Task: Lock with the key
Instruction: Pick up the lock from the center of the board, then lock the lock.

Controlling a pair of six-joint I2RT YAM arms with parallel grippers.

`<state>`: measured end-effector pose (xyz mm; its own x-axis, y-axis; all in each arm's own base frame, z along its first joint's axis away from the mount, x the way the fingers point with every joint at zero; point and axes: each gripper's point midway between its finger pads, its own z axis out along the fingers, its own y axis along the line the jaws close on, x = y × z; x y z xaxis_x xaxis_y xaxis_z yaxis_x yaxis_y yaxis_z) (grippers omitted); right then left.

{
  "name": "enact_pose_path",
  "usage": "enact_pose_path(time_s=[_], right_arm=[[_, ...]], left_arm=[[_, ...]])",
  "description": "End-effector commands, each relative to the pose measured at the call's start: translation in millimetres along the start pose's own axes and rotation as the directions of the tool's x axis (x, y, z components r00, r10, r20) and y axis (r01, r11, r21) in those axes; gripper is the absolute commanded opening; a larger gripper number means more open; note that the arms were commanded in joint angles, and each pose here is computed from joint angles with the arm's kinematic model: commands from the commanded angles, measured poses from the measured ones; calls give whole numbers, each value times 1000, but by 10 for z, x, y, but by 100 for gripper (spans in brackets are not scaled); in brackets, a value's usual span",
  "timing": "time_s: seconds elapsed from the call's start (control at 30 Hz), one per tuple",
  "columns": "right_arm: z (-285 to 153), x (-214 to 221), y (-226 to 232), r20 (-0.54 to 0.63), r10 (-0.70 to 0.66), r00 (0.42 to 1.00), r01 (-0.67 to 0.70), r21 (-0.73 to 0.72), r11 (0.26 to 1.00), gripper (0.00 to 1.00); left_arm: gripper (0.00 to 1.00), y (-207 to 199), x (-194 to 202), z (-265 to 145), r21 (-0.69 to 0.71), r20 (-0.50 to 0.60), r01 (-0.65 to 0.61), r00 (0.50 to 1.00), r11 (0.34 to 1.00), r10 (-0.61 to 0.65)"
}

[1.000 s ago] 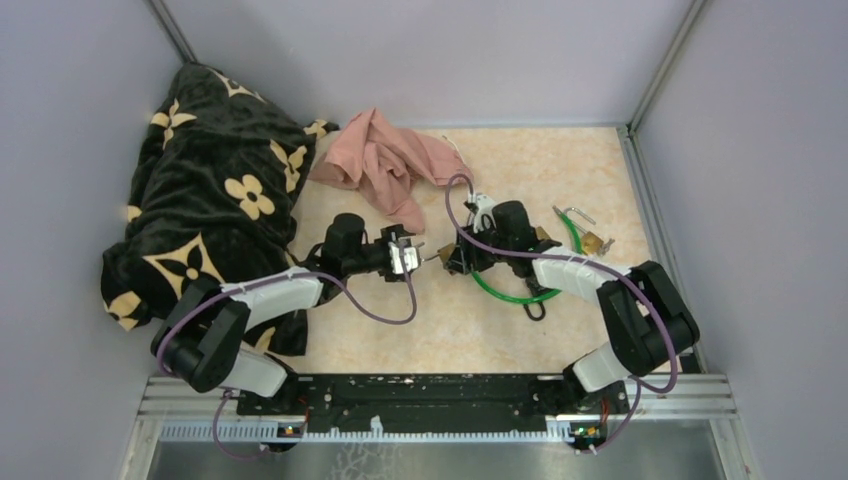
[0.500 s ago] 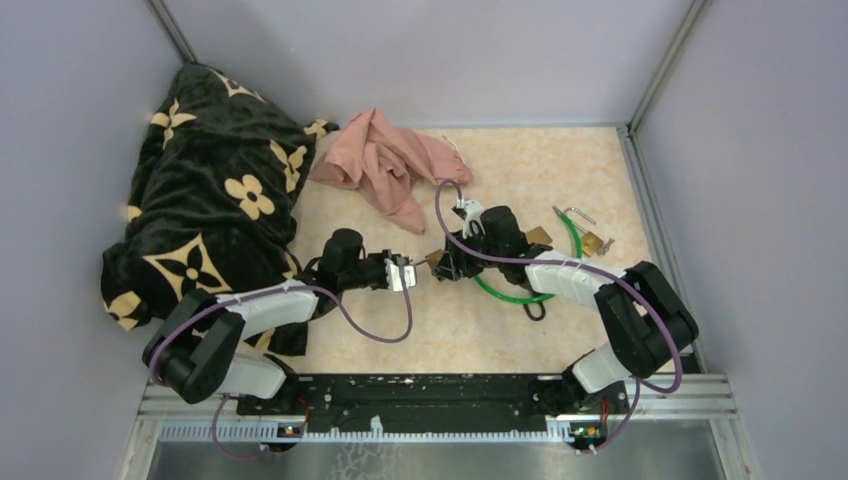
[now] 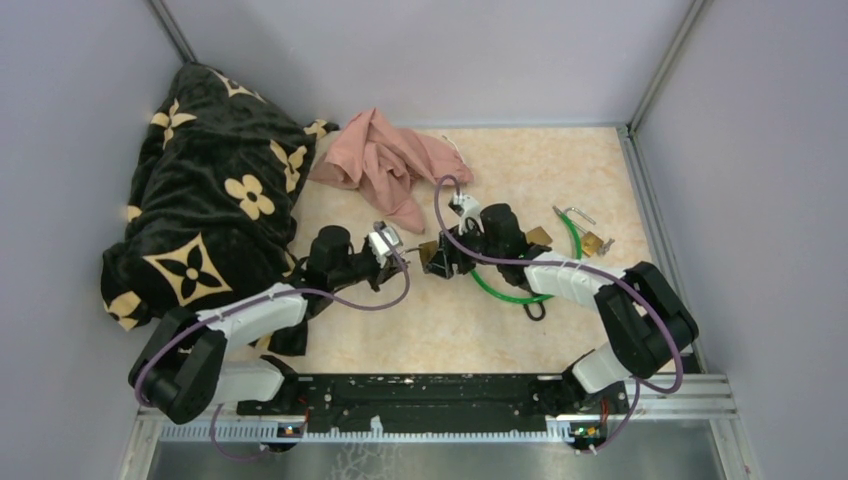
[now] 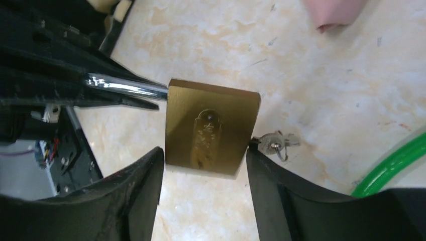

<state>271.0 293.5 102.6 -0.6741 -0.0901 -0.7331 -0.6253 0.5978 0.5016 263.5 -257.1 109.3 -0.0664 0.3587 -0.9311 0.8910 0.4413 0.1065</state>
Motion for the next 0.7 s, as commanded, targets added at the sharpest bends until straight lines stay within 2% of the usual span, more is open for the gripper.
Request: enact_pose_path(time_s=[0.0,0.07,0.1,0.13,0.27,0.37,0.5,0.57,0.67], right_arm=[[20,29,202,32,-175,984,178,-137,974,69],[-7,59,159,28,-169,985,172,-148,974,78],[-29,66,140,32,-165,986,168,-157,973,95],[-65,62,117,41,-159,986,164,-165,973,98],[-287,-8,76,116,-146,982,170,-234,957,98],[-462,-109,138,209,-208,956,259,-261,930,98],[-714,-277,450,386,-344,856,470,-306,828,98],[-813,-368,573,465,-364,807,532,-306,789,98],[-899,-500,686,531,-352,771,563,-308,767,97]], left_arm=[[0,-225,-656,-119,152,208,134,964,979,-164],[0,-234,-612,-141,151,205,142,964,978,-171],[0,-218,-592,-155,145,204,152,962,978,-180],[0,-211,-582,-171,145,205,165,960,976,-192],[0,-242,-731,-265,177,257,137,949,975,-180],[0,-277,-955,-361,205,324,94,933,974,-159],[0,-377,-1243,-527,265,409,55,897,963,-164],[0,-455,-1333,-602,304,438,45,880,952,-181],[0,-531,-1420,-680,346,460,57,859,936,-222]])
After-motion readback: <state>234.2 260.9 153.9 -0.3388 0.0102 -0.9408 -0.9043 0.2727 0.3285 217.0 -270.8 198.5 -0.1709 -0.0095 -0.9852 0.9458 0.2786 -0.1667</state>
